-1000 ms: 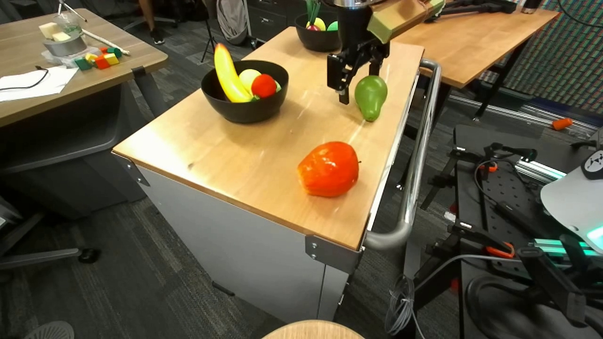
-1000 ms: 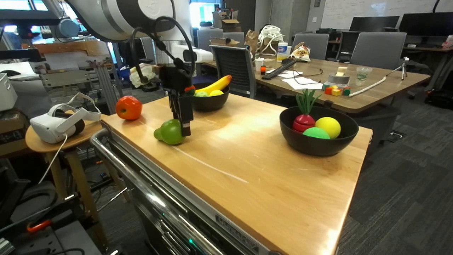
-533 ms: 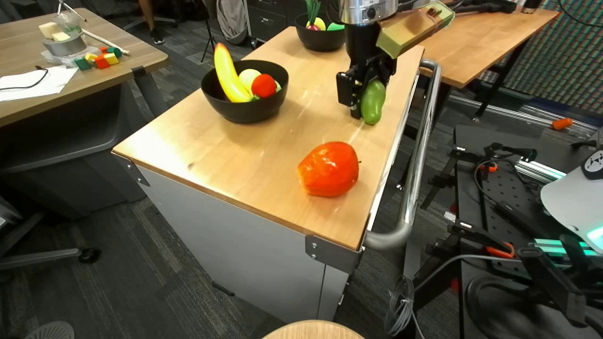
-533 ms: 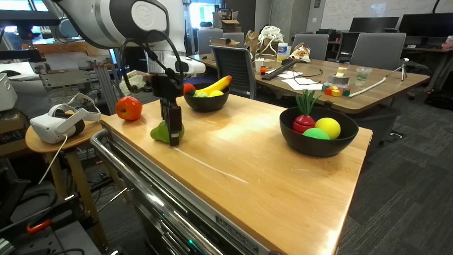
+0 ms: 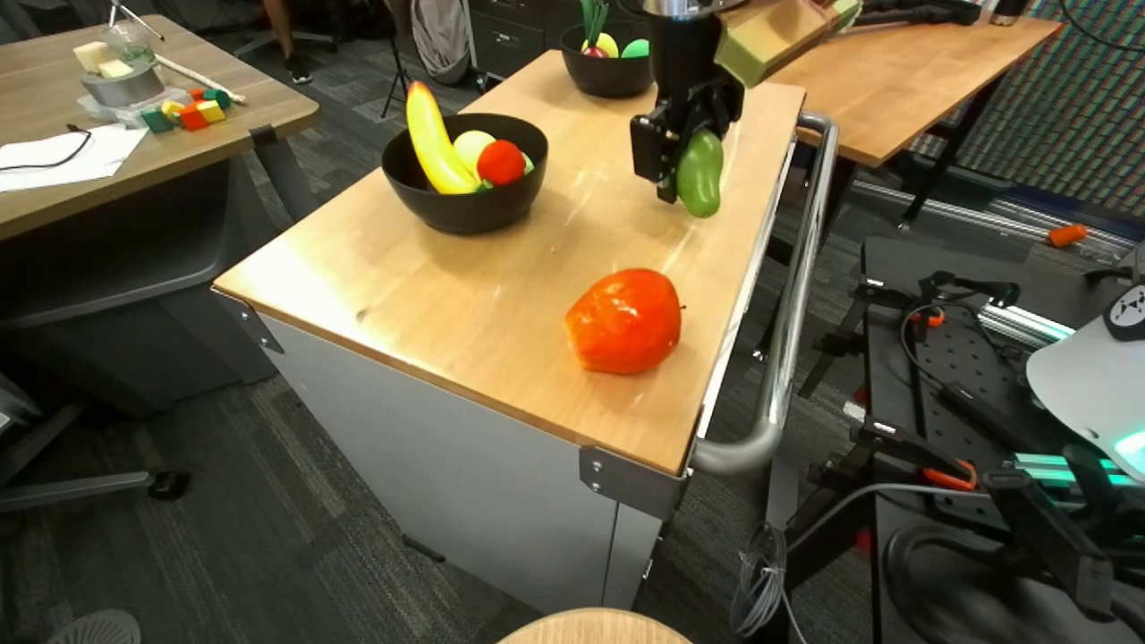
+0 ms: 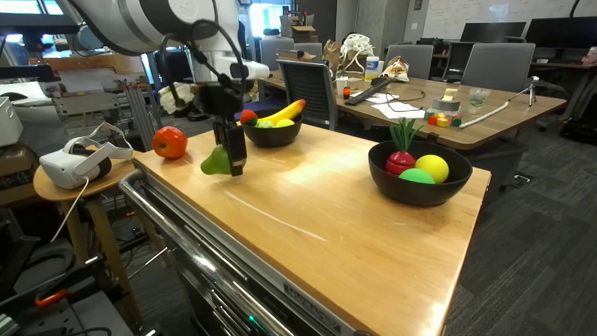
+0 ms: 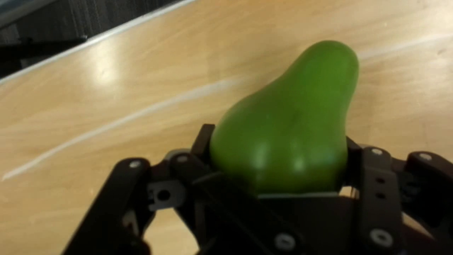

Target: Put the fruits and vegetables in the black bowls

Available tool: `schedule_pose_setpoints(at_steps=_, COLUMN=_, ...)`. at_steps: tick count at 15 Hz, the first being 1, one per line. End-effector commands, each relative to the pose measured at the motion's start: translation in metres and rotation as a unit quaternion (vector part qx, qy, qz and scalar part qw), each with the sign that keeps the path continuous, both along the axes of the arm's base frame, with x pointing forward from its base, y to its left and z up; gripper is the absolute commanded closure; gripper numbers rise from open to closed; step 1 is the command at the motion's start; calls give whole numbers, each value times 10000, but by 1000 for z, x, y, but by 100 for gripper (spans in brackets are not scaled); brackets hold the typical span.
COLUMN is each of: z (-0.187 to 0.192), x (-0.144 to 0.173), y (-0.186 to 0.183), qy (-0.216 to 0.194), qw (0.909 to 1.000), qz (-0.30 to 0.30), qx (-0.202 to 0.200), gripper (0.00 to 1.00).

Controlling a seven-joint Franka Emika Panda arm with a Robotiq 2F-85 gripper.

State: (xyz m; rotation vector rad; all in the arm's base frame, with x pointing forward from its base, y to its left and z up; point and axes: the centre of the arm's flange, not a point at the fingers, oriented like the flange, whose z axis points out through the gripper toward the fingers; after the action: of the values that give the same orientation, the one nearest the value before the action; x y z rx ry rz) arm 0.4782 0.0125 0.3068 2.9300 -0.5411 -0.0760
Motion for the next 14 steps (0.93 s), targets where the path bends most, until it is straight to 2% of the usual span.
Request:
schedule_pose_setpoints(at_steps=1, z=85, x=36, y=15, qy=-632, qw=9947, qz=615, qx=-531, gripper=54)
schedule_pose_setpoints(at_steps=4, z=138, x=90, y=27, qy=-1273, qw=9814, qz=1153, qx=-862, gripper=54)
schedule_pose_setpoints(at_steps=6, z=148, x=130, y=40, qy=-1717, qw=9686, qz=1574, qx=-874, gripper=54)
schedule_pose_setpoints(at_steps=8, z=143, x=164, y=55, qy=-2058, qw=9556, qz=1992, qx=-692, gripper=54)
schedule_pose_setpoints(at_steps=11, z=111, x=206, y=73, qy=-2151, qw=9466, qz=2371, qx=-387, gripper=54)
schedule_pose_setpoints(at_steps=14, z=72, x=229, y=87, qy=-1879, qw=9470, qz=2605, qx=-84, gripper=54)
